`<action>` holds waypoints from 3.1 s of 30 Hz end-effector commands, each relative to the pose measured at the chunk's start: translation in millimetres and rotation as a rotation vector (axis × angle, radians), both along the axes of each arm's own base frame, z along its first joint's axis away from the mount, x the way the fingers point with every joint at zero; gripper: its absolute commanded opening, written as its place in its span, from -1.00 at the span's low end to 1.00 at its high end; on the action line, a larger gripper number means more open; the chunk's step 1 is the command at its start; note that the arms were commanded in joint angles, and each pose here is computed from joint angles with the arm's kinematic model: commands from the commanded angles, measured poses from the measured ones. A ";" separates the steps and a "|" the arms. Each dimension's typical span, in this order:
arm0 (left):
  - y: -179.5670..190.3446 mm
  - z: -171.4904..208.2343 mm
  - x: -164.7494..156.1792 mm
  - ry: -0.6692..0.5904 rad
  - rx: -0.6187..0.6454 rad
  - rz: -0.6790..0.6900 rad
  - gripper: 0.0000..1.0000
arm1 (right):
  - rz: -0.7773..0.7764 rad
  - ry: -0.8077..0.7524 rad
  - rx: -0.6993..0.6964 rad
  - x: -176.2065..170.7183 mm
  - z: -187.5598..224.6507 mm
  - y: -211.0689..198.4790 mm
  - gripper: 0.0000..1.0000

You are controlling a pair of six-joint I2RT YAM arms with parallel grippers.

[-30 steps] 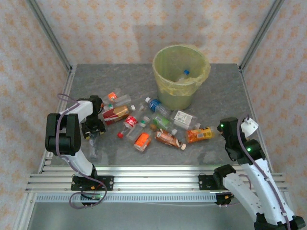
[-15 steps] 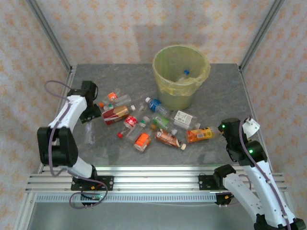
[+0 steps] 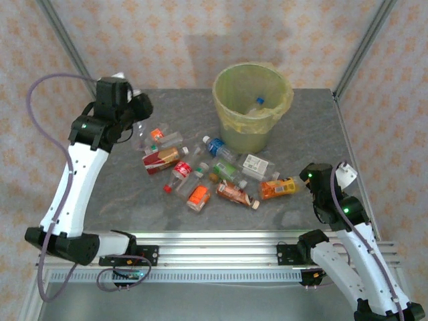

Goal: Put the plastic bottles in the bin

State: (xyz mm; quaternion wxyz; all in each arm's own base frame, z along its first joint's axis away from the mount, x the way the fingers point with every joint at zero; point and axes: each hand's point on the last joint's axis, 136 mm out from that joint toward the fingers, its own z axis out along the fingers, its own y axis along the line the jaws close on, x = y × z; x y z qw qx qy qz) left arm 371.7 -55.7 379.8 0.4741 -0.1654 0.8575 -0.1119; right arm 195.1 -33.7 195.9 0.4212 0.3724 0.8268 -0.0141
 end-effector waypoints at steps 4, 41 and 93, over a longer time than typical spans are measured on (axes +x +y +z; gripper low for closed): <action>-93.4 81.4 48.7 -0.257 -0.055 -0.254 -0.19 | 0.009 -0.017 0.022 3.8 -2.9 3.7 0.98; -303.8 51.5 159.8 -0.500 0.089 -0.737 -0.10 | -0.017 0.055 0.032 2.1 -20.4 4.3 0.98; -290.3 43.7 145.9 -0.431 0.238 -0.722 1.00 | -0.019 0.161 0.199 -4.7 -63.7 27.6 0.98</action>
